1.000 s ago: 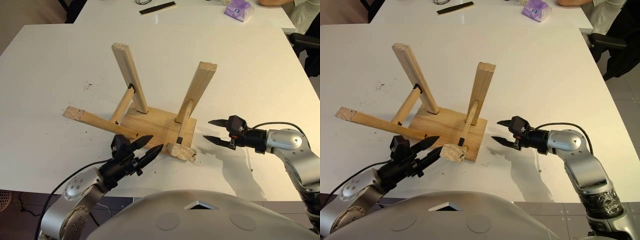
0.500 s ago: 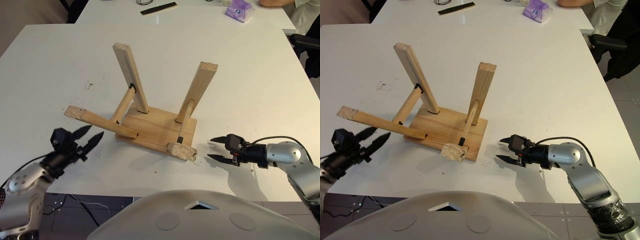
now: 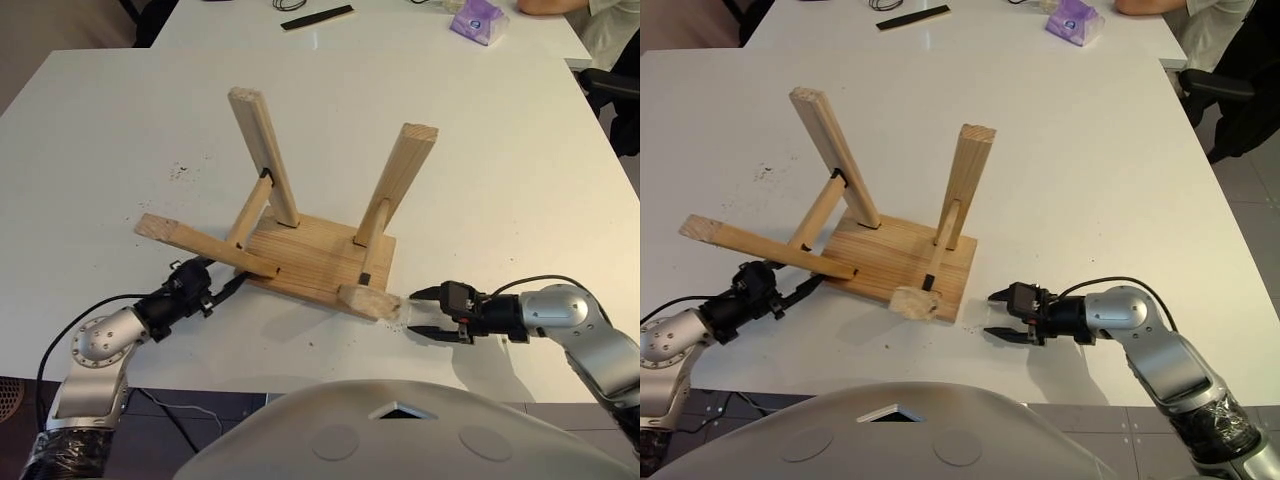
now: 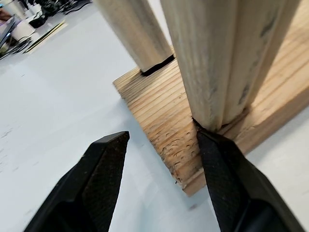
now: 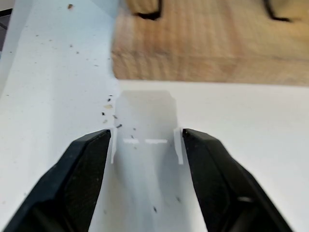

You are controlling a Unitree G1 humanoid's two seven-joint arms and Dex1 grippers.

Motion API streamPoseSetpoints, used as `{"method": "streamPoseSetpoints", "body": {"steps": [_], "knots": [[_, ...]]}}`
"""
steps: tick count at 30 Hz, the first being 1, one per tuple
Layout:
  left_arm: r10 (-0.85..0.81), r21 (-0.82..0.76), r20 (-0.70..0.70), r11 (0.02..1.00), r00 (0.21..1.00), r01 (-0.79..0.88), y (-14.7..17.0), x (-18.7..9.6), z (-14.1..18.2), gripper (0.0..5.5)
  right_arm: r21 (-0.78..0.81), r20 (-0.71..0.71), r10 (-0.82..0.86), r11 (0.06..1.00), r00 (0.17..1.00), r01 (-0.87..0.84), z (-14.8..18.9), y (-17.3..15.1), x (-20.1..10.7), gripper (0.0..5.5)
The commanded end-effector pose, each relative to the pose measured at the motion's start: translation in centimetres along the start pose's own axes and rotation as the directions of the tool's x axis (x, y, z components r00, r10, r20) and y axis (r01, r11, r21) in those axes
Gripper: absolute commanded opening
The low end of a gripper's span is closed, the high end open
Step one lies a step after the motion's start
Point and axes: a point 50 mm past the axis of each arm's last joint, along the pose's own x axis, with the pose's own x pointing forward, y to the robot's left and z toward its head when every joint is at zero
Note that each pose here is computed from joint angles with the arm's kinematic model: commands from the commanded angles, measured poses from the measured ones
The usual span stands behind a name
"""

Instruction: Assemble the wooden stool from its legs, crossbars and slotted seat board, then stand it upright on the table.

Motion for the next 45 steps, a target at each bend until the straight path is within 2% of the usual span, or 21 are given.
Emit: {"method": "streamPoseSetpoints", "body": {"steps": [1,8,16,24,28,35,45], "knots": [[-0.125,-0.163,-0.007,0.979,0.992,0.122,-3.9,1.9,-0.8,2.64,-0.034,0.025,-0.109,0.993,0.994,0.110,0.5,-1.5,0.5,2.77],[0.009,-0.218,0.060,0.976,0.998,0.005,-3.3,3.9,0.3,2.64,-0.069,0.013,-0.319,0.945,0.948,0.319,0.0,-4.6,0.1,2.77],[0.155,-0.165,0.026,0.975,0.988,-0.148,-0.8,1.8,0.0,2.64,-0.033,0.026,-0.367,0.930,0.930,0.367,-0.7,-5.0,-0.6,2.77],[0.134,-0.039,-0.030,0.990,0.991,-0.135,-0.6,-0.1,0.0,2.64,-0.005,0.019,-0.399,0.917,0.917,0.399,-1.3,-4.9,-1.0,2.77],[0.018,-0.037,-0.068,0.999,0.998,-0.021,-2.2,0.4,-0.9,2.64,-0.004,0.014,-0.364,0.931,0.931,0.364,-1.5,-4.4,-0.5,2.77],[-0.057,-0.070,-0.040,0.996,0.998,0.054,-4.0,2.7,-0.9,2.64,-0.019,0.032,-0.314,0.949,0.949,0.315,-0.9,-4.3,0.5,2.77],[-0.036,-0.190,0.117,0.980,0.992,0.058,-4.3,2.3,3.8,2.64,0.037,0.196,-0.160,0.987,0.967,0.155,2.8,-1.8,-0.8,1.55]]}}
